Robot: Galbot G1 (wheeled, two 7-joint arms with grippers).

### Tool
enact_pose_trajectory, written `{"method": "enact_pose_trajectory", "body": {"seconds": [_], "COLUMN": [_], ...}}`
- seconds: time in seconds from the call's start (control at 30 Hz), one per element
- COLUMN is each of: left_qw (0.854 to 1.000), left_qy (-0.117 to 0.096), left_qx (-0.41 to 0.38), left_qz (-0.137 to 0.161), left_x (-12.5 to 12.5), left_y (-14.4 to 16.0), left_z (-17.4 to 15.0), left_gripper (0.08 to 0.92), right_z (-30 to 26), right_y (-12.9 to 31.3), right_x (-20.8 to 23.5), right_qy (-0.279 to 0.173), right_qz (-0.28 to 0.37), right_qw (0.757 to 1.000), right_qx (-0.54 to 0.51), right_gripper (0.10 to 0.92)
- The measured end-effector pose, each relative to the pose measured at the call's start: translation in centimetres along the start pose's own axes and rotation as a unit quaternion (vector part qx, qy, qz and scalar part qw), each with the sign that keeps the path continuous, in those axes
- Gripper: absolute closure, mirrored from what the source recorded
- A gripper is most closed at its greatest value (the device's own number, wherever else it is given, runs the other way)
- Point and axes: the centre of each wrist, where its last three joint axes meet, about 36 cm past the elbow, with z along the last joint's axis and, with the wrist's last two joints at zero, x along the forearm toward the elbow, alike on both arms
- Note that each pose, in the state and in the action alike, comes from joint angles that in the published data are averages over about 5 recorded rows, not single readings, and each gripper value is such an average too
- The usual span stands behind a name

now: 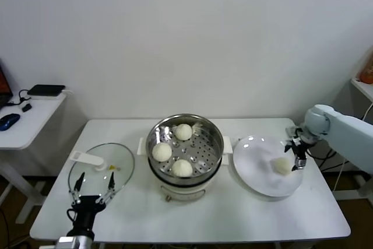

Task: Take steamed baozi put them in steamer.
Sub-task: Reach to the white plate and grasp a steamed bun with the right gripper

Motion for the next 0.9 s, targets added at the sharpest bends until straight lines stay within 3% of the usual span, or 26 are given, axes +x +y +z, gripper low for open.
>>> {"method": "enact_pose_trajectory", "body": {"seconds": [0.9], "left_qw": [1.0], "left_qy": [0.001], "left_qx": [0.0], "left_qz": [0.001], "left_x": [-0.2], "left_y": [-0.2], "left_z": [0.1], "left_gripper": [0.177], "right_z": [-0.5], "right_y": [-0.6], "right_x": [-3.0], "right_qy": [-0.003], "right_qz": [-0.015], "right_qw": [1.0], "right_qx": [0.004], "right_gripper": [0.226]}}
